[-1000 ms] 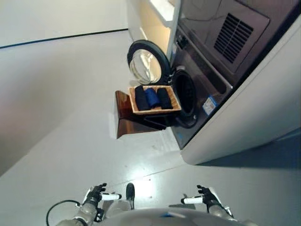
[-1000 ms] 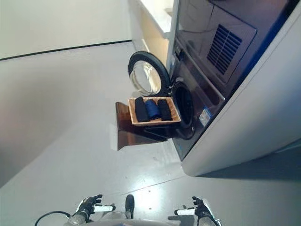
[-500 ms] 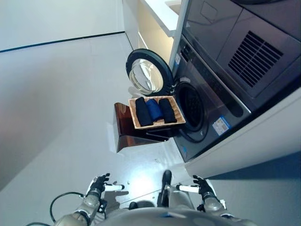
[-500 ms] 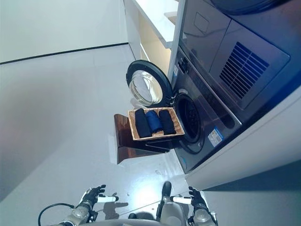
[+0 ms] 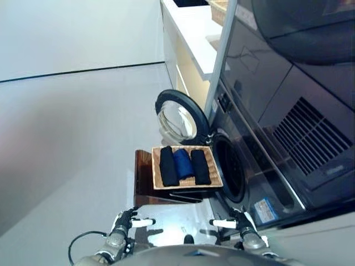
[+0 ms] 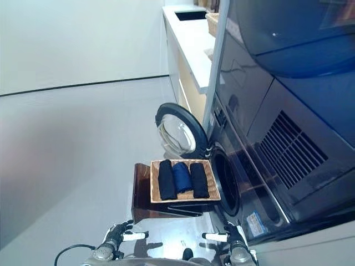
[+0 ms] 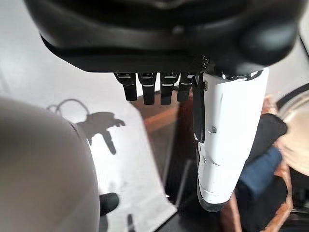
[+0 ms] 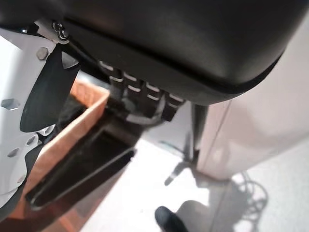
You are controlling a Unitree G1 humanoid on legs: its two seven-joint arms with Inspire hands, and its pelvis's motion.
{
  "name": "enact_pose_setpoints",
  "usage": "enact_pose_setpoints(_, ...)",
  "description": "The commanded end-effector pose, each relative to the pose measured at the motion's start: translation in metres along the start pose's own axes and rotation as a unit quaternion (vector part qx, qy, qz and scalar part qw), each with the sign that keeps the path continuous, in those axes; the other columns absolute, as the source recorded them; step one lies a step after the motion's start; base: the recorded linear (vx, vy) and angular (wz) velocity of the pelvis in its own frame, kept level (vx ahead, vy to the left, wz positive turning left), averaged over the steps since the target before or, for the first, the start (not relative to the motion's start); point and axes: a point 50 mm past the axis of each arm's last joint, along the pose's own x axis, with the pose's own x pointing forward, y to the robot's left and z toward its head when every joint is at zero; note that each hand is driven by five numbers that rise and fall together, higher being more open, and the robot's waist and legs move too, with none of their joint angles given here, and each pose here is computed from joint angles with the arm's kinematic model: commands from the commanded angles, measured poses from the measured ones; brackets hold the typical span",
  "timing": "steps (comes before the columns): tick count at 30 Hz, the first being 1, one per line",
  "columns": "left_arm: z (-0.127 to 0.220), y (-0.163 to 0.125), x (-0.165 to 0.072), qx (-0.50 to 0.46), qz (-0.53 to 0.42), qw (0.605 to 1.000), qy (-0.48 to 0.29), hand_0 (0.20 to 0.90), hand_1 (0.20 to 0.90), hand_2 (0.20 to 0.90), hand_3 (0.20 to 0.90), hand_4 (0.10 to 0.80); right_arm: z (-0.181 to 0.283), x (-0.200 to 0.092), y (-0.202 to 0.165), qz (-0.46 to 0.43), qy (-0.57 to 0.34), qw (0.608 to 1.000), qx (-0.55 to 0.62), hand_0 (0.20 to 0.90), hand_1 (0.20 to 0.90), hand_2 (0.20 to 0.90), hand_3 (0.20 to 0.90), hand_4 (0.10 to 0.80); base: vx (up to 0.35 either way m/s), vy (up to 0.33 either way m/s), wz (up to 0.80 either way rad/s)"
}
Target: Pick up the clothes and place them into the washing machine
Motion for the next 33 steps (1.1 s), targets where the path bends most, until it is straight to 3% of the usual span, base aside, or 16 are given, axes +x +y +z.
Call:
enact_pose_setpoints(1, -0.008, 0.012, -0.002, 0.000, 0.029, 1.000, -0.001, 0.900, 0.900, 0.900, 0.900, 0.800, 0.017, 0.005, -0.023, -0.049, -0.038, 0.998, 0.023, 0.900, 0.900, 0.900, 0.900, 0.800, 0.240, 0.064, -0.18)
enact_pose_setpoints(6, -0.027, 0.011, -0.008, -0.002, 0.031, 0.999, 0.036, 0.900, 0.900, 0.900, 0.900, 0.800, 0.030, 0.008, -0.035, -0.071, -0.055, 0.996, 0.028, 0.900, 0.900, 0.900, 0.900, 0.800, 0.322, 0.098, -0.10)
enact_pose_setpoints(14, -0.035, 0.023, -0.011, 0.004, 0.035, 0.998, 0.043, 0.900, 0.900, 0.900, 0.900, 0.800, 0.037, 0.010, -0.042, -0.073, -0.056, 0.996, 0.022, 0.900, 0.900, 0.900, 0.900, 0.800, 0.276, 0.117, -0.71)
enact_pose_setpoints(19, -0.009, 0.037, -0.003, 0.013, 0.053, 0.998, 0.001, 0.900, 0.900, 0.900, 0.900, 0.800, 0.088, 0.016, -0.056, -0.092, -0.119, 0.988, -0.022, 0.900, 0.900, 0.900, 0.900, 0.800, 0.022, 0.066, 0.07)
enact_pose_setpoints(26, 0.036, 0.030, 0.005, -0.014, 0.056, 0.995, -0.086, 0.900, 0.900, 0.900, 0.900, 0.800, 0.138, 0.015, -0.088, -0.152, -0.160, 0.966, -0.135, 0.900, 0.900, 0.900, 0.900, 0.800, -0.039, -0.077, 0.25)
enact_pose_setpoints(33, 0.059, 0.030, 0.004, -0.061, 0.063, 0.986, -0.141, 0.900, 0.900, 0.900, 0.900, 0.800, 0.191, 0.005, -0.114, -0.211, -0.209, 0.945, -0.138, 0.900, 0.900, 0.900, 0.900, 0.800, -0.101, -0.014, 0.09)
